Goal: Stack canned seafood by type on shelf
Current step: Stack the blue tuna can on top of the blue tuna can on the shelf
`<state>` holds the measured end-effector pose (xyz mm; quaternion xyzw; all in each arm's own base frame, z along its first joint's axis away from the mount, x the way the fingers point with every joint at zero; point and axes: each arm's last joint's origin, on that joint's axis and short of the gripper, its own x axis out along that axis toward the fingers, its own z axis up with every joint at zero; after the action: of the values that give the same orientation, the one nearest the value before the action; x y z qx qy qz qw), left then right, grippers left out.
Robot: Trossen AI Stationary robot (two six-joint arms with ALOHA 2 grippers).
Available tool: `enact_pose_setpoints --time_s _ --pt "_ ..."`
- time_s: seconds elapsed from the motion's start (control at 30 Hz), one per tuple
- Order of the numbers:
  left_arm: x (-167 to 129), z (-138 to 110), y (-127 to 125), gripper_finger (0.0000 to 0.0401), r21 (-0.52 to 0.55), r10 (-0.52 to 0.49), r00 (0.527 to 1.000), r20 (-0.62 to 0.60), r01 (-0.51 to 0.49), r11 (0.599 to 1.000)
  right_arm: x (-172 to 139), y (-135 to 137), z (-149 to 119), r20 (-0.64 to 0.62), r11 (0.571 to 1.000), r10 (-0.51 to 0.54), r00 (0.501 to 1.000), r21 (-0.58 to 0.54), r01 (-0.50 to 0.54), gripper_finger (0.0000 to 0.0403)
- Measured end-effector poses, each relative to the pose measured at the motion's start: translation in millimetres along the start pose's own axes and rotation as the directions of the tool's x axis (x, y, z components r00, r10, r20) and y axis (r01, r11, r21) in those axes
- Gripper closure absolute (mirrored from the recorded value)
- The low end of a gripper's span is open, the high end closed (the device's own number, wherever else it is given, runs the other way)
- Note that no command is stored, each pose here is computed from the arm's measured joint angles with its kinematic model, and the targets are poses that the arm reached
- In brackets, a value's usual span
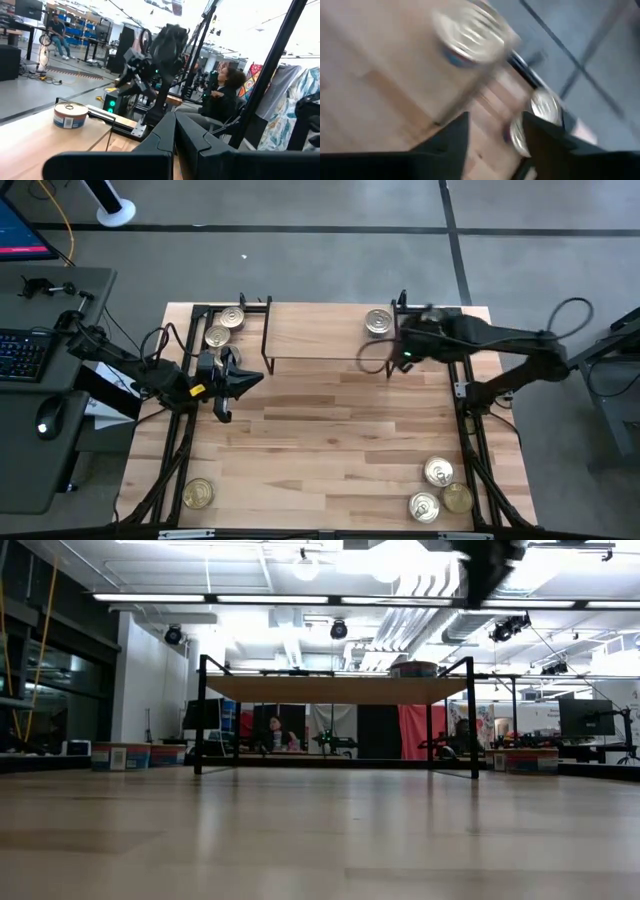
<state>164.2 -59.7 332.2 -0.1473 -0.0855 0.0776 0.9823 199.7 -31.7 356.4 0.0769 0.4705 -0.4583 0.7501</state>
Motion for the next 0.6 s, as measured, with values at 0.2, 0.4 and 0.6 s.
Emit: enact_pose_setpoints --time_s 0.2,0.4,0.6 --pt "0 3 0 0.0401 -0.016 0.000 1.000 0.028 0.001 1.000 44 -31 -48 -0.078 0.855 -0.079 0.994 0.507 0.108 0.0386" --pt "3 8 4 0.0401 -0.035 0.023 0.997 0.070 -0.020 0.999 97 -47 -61 -0.158 0.673 -0.155 0.975 0.705 0.221 0.0399" --pt "2 13 3 0.0401 -0.078 0.010 0.993 0.116 -0.001 0.997 146 -64 -74 -0.237 0.600 -0.076 0.969 0.765 0.234 0.0401"
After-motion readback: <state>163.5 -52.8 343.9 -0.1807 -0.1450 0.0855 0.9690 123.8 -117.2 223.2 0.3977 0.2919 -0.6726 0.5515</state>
